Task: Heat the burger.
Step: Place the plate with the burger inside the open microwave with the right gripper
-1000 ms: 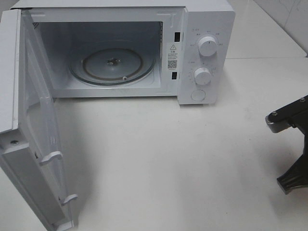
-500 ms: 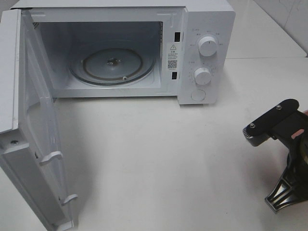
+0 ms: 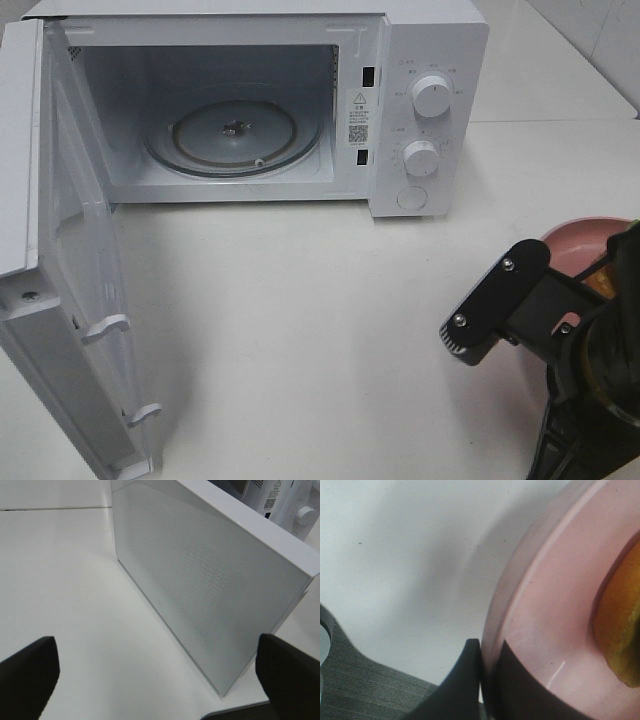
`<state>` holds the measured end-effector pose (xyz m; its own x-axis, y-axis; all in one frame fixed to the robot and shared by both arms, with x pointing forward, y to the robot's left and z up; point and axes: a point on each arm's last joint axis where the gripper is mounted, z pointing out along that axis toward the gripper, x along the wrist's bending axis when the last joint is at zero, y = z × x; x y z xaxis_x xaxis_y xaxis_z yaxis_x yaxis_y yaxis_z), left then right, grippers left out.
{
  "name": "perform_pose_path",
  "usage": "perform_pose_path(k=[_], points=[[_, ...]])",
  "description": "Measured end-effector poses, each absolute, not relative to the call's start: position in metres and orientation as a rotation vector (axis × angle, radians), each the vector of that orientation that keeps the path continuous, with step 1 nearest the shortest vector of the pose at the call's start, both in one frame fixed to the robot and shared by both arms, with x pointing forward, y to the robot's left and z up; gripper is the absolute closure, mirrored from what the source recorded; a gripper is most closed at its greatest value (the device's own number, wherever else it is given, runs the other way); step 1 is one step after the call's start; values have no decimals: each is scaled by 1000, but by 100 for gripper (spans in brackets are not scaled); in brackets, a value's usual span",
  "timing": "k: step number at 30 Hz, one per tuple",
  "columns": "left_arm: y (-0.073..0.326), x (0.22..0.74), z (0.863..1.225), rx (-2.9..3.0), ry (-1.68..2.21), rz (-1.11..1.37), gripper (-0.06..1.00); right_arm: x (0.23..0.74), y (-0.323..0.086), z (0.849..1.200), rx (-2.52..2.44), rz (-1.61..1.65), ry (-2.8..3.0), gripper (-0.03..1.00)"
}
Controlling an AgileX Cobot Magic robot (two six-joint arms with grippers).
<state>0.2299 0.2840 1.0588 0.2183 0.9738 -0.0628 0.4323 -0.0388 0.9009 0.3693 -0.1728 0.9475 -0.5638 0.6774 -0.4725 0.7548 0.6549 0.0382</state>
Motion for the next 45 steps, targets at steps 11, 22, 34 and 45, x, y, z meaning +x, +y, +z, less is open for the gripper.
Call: perform_pose_path(k=[11, 22, 34, 45], points=[[284, 230, 1059, 1618, 1349, 779, -4, 346, -154, 948, 874, -201, 2510, 92], [284, 230, 1059, 1618, 1349, 779, -4, 332, -144, 948, 629, -206, 2580, 92], [284, 230, 1059, 1618, 1349, 779, -4, 328, -139, 948, 308, -226, 2637, 92], [284, 230, 1059, 1618, 1349, 779, -4, 331, -133, 949, 76, -183, 2634, 92]])
